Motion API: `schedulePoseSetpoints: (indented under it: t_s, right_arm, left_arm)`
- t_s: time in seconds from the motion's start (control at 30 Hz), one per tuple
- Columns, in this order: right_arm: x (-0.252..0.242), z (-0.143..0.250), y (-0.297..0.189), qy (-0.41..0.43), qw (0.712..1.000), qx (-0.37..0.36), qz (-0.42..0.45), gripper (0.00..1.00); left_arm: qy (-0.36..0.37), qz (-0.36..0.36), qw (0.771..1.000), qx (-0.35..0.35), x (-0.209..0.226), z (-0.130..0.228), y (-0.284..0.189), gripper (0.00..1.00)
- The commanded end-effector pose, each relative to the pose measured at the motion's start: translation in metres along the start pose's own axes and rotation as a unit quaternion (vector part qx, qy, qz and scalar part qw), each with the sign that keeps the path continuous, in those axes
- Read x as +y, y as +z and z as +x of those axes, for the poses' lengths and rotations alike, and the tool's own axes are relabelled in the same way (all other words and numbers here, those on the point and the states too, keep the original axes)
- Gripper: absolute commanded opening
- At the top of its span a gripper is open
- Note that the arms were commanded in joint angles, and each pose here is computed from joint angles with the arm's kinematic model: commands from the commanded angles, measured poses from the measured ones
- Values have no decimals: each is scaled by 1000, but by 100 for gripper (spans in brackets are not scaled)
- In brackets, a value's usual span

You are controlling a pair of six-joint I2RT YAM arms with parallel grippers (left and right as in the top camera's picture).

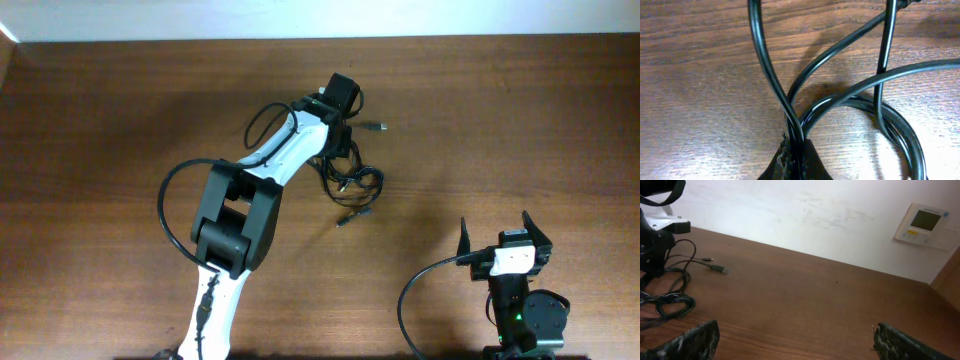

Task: Untangle cables
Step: 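Close the left gripper on the cables and lift the bundle up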

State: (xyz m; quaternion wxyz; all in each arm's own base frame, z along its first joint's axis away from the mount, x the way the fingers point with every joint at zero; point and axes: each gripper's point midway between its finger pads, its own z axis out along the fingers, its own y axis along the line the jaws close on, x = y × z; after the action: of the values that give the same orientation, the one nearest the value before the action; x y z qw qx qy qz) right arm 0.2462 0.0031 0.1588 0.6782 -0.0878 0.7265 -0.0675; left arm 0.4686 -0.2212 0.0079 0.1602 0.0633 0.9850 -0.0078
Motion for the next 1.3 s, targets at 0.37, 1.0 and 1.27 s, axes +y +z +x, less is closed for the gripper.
schedulePoseSetpoints:
  t_s: [0.37,1.0,1.27]
  right_arm:
    - [2,1,0,-3,1000,0,-5,99]
    - [1,0,0,-5,1000,-4,-3,99]
    - [14,-53,-9,41,993,-89,-61,99]
  left_arm:
    - [-39,-66,989,-126,38,-71,-132,0]
    - [205,25,958,-201,29,-77,-247,0]
    - [324,115,913,-219,-5,-71,-254,0]
